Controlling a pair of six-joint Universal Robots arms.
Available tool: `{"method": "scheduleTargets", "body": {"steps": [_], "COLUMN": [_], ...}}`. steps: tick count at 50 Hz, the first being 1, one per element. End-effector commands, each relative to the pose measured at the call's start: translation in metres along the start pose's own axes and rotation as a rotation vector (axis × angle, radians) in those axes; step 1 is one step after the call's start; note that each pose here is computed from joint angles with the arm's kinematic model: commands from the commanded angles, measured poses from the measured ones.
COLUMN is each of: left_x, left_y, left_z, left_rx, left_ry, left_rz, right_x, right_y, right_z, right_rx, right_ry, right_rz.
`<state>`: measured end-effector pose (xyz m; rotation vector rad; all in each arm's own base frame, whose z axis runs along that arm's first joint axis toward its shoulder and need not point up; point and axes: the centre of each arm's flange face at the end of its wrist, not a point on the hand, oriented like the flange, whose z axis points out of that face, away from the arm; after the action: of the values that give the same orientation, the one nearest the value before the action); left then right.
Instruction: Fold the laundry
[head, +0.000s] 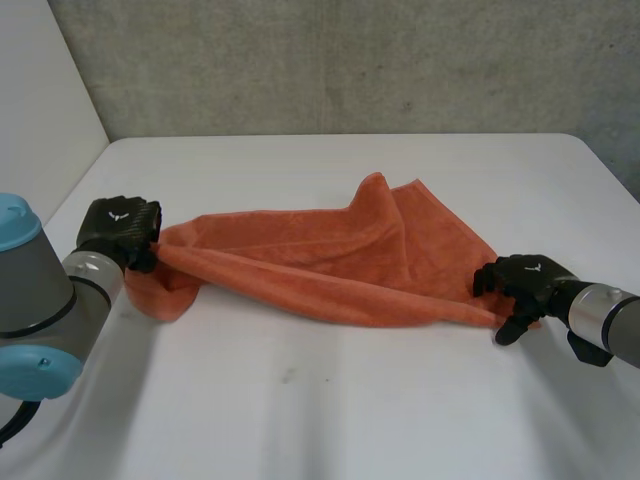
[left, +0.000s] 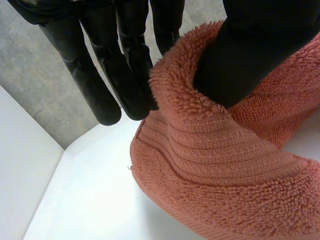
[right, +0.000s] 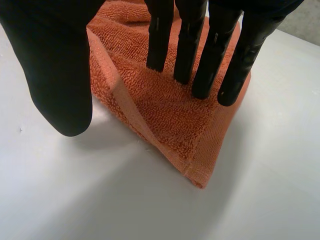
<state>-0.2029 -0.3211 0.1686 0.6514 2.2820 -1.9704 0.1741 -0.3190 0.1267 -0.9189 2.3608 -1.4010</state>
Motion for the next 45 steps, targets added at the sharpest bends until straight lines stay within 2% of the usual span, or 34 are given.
{"method": "scheduleTargets", "body": {"steps": [1,15,19,22,27,31,37,40,44,45], "left_x": [0.0,0.0,-0.001,0.0,0.0,0.002,0.007,0.008,0.009,0.01], "left_y": [0.0,-0.001,-0.001,-0.004,-0.015,-0.018,-0.013,-0.009,-0.006,0.003], "left_z": [0.0,-0.001,-0.004,-0.01,-0.029,-0.048,-0.069,-0.07,-0.066,-0.054], "left_rx": [0.0,-0.001,-0.009,-0.02,-0.052,-0.115,-0.23,-0.249,-0.251,-0.264], "left_ry": [0.0,-0.003,-0.003,0.007,0.029,0.059,0.13,0.155,0.164,0.164], "left_rz": [-0.001,-0.001,0.0,0.002,0.004,0.007,0.051,0.086,0.125,0.141], "right_x": [0.001,0.004,0.014,0.022,0.02,0.008,-0.011,-0.014,-0.018,-0.019], "right_y": [0.001,-0.011,-0.035,-0.069,-0.103,-0.105,-0.073,-0.068,-0.054,-0.055], "right_z": [0.007,0.017,0.012,-0.006,-0.041,-0.064,-0.083,-0.081,-0.049,-0.043], "right_rx": [-0.001,0.038,0.103,0.187,0.195,0.07,-0.261,-0.291,-0.339,-0.331], "right_ry": [-0.004,0.039,0.101,0.155,0.2,0.188,0.104,0.102,0.103,0.107], "right_rz": [-0.003,-0.027,-0.015,-0.041,-0.105,-0.2,-0.41,-0.449,-0.494,-0.502]}}
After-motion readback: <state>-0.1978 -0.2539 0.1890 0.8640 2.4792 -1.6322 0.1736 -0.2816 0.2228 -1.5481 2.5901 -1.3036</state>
